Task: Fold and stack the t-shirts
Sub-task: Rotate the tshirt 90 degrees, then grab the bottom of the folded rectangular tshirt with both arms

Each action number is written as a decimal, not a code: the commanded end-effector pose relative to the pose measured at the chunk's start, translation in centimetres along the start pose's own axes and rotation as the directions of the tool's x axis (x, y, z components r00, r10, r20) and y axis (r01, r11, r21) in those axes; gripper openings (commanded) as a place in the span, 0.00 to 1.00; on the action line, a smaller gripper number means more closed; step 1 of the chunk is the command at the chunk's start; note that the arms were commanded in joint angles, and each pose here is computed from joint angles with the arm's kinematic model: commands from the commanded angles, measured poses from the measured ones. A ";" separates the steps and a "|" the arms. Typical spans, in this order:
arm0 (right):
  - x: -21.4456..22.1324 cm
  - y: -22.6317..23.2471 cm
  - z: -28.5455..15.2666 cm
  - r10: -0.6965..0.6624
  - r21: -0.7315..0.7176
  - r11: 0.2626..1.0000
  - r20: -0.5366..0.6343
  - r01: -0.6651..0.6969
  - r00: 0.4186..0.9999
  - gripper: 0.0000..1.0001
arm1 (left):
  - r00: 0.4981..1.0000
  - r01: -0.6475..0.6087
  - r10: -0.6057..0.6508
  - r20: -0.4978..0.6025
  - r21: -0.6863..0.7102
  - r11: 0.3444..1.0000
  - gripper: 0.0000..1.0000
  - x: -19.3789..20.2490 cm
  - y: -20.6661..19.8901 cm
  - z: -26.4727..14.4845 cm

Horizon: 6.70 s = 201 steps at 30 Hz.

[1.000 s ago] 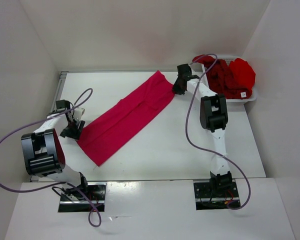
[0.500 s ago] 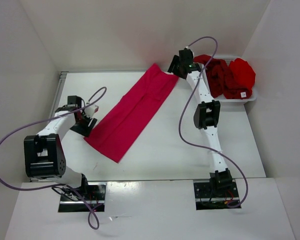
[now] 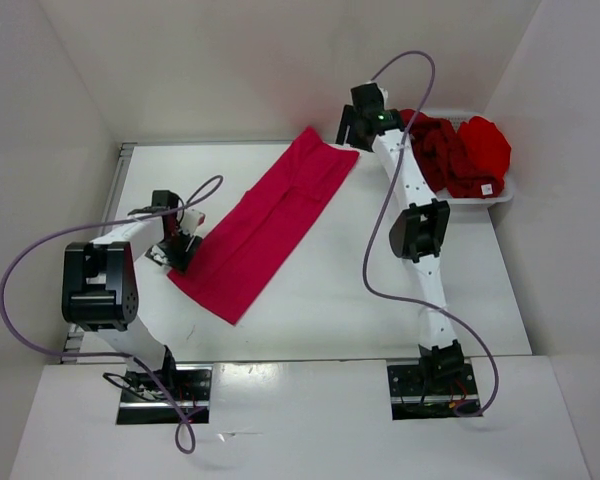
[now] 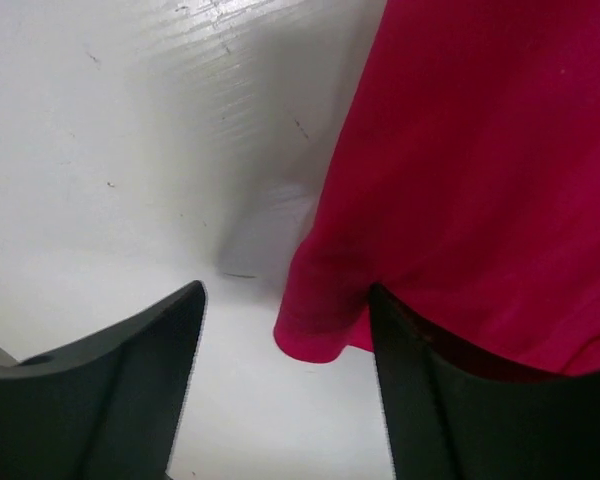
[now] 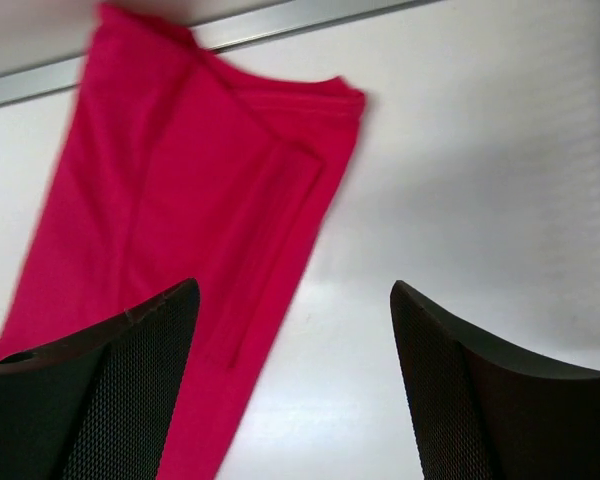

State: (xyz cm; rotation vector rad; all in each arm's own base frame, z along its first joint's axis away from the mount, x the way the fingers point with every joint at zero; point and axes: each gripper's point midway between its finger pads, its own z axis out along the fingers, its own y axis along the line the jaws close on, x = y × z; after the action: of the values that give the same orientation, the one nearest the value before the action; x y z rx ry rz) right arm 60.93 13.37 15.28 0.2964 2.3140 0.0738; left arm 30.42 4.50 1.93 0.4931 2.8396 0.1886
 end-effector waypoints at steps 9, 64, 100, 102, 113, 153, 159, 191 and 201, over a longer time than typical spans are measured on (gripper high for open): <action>0.5 0.1 -12.9 -0.118 0.012 0.993 0.107 0.118 0.987 0.84 | 0.991 -0.066 0.093 -0.099 0.251 0.966 0.22 2.4 -5.7 1.8; 36.0 7.1 -23.4 -0.118 -0.262 0.965 -0.439 -0.002 0.891 0.73 | 0.852 -0.501 0.491 0.183 0.010 0.865 0.74 0.1 -13.1 -10.9; 40.2 -0.3 -19.7 -0.082 -0.019 0.996 -0.509 0.083 0.857 0.00 | 0.850 -0.396 0.357 0.387 0.022 0.918 0.79 -2.9 -12.0 -13.5; 39.2 -1.4 -19.6 -0.069 0.007 0.997 -0.493 0.083 0.867 0.00 | 0.833 -0.415 0.372 0.409 0.018 0.910 0.79 -4.1 -12.6 -14.3; 38.9 -4.4 -21.7 -0.054 0.019 0.997 -0.508 0.074 0.859 0.53 | 0.794 -0.540 0.419 0.440 0.195 0.819 0.79 -5.0 -19.9 -16.0; 42.2 -1.4 -28.5 0.037 -0.102 0.989 -0.526 -0.106 0.850 0.82 | 0.669 -0.682 0.513 0.538 0.170 0.711 0.66 -8.1 -18.3 -10.8; 41.6 -1.5 -28.3 0.041 -0.093 0.991 -0.500 -0.101 0.865 0.82 | 0.346 -0.938 0.717 0.606 0.225 0.262 0.73 1.4 -22.0 -10.4; 42.8 -2.1 -27.3 0.090 -0.086 0.985 -0.497 -0.152 0.863 0.82 | -0.807 -0.572 0.502 0.310 -0.620 -0.537 0.64 6.5 -25.4 -9.8; 43.8 -1.6 -26.5 0.054 -0.083 0.990 -0.519 -0.113 0.853 0.82 | -0.816 -0.572 0.487 0.313 -0.561 -0.599 0.56 6.3 -26.5 -7.1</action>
State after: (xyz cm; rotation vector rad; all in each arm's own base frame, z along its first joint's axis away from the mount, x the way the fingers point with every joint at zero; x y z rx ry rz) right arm 11.34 21.49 1.70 0.3822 2.8474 0.3194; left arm 13.92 -17.88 2.96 2.5282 0.3159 0.0142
